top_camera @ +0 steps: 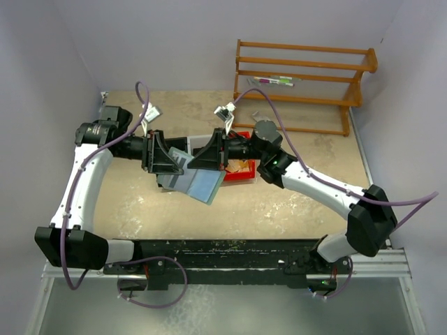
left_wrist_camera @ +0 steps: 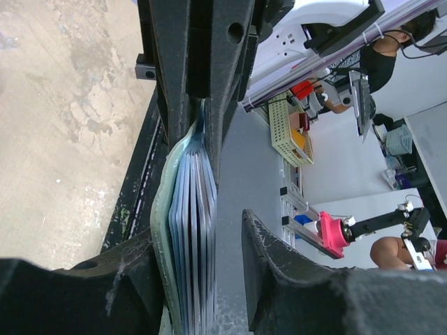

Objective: Take the credit cards out of the card holder

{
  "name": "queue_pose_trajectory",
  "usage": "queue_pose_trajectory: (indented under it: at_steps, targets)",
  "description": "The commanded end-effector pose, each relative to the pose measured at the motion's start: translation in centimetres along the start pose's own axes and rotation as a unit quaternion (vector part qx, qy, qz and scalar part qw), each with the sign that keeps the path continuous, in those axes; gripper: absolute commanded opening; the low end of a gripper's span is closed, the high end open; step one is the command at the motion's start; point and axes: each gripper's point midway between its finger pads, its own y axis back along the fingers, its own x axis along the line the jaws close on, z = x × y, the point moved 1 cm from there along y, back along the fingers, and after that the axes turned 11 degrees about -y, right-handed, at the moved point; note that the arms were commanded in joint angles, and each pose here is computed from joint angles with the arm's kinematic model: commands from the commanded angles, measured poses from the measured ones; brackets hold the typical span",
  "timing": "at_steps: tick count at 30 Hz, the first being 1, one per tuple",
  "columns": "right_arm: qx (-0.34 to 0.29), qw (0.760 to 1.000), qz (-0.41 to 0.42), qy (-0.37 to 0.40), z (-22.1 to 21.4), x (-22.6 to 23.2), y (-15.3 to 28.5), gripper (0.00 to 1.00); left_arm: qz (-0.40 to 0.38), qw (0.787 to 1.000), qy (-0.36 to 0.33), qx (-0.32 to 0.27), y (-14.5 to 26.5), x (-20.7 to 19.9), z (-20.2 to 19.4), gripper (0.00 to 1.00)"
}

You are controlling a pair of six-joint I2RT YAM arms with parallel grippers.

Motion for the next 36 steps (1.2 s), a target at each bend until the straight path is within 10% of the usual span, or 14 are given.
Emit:
queue_pose_trajectory:
  at_steps: [1, 13, 36]
  targets:
    - [-0.014, 0.999, 0.046, 0.024, 0.8, 2.7, 0.7, 0.0, -0.051, 0.997, -0.046, -0.039, 0.2, -3.4, 1.7, 0.45]
    - [-0.014, 0.996, 0.073, 0.047, 0.1, 2.2, 3.7, 0.0, -0.126, 0.989, -0.049, -0.062, 0.7, -6.3, 3.7, 0.44]
    - [-0.027, 0.991, 0.112, 0.066, 1.8, 3.9, 2.4, 0.0, 0.019, 0.999, -0.036, -0.018, 0.1, 0.0, 0.8, 0.36]
